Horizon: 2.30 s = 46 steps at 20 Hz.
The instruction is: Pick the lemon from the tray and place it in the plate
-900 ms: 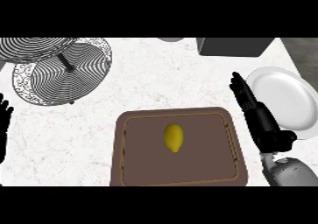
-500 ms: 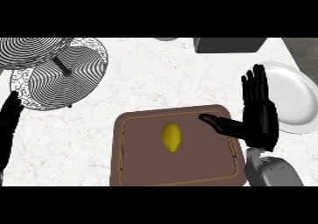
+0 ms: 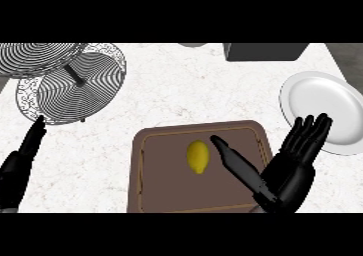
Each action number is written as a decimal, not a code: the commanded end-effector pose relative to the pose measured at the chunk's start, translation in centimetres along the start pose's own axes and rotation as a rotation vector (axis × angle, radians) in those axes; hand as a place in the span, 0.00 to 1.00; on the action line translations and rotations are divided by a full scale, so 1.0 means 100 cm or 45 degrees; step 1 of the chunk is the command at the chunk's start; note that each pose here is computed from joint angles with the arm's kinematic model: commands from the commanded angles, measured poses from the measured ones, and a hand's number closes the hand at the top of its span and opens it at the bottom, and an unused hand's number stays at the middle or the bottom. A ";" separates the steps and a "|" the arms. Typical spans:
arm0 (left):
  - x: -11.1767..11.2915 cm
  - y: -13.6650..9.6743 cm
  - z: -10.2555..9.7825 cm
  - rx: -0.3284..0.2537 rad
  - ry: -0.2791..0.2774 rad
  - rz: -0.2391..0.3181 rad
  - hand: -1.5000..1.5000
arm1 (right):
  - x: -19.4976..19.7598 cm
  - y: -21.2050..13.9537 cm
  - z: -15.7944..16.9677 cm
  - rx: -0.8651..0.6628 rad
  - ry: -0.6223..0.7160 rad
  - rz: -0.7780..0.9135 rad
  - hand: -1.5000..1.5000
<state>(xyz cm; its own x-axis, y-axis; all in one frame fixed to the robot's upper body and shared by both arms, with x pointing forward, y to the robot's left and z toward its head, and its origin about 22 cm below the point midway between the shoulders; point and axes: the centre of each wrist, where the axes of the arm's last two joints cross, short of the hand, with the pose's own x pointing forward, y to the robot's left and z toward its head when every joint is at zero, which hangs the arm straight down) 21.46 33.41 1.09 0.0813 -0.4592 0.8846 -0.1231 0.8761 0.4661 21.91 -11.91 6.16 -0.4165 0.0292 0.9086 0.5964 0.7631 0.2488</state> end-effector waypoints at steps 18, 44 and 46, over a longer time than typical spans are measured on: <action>-0.004 0.000 0.004 -0.028 -0.057 -0.028 0.50 | -0.044 -0.081 0.071 0.381 0.592 0.668 0.00; -0.015 -0.019 -0.002 -0.030 -0.025 0.004 0.50 | -0.014 0.020 0.019 0.935 0.926 1.088 0.00; -0.015 -0.012 0.001 -0.030 -0.070 -0.015 0.50 | -0.031 0.024 0.007 0.979 0.943 1.107 0.00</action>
<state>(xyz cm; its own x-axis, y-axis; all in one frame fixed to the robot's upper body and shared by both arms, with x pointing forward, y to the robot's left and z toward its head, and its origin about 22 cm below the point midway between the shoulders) 21.55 33.29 -0.71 0.0432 -0.4680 0.8827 -0.1012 0.8769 0.4699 23.36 -10.17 4.33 0.4774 0.4613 0.7479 -0.0669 0.8677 -0.4925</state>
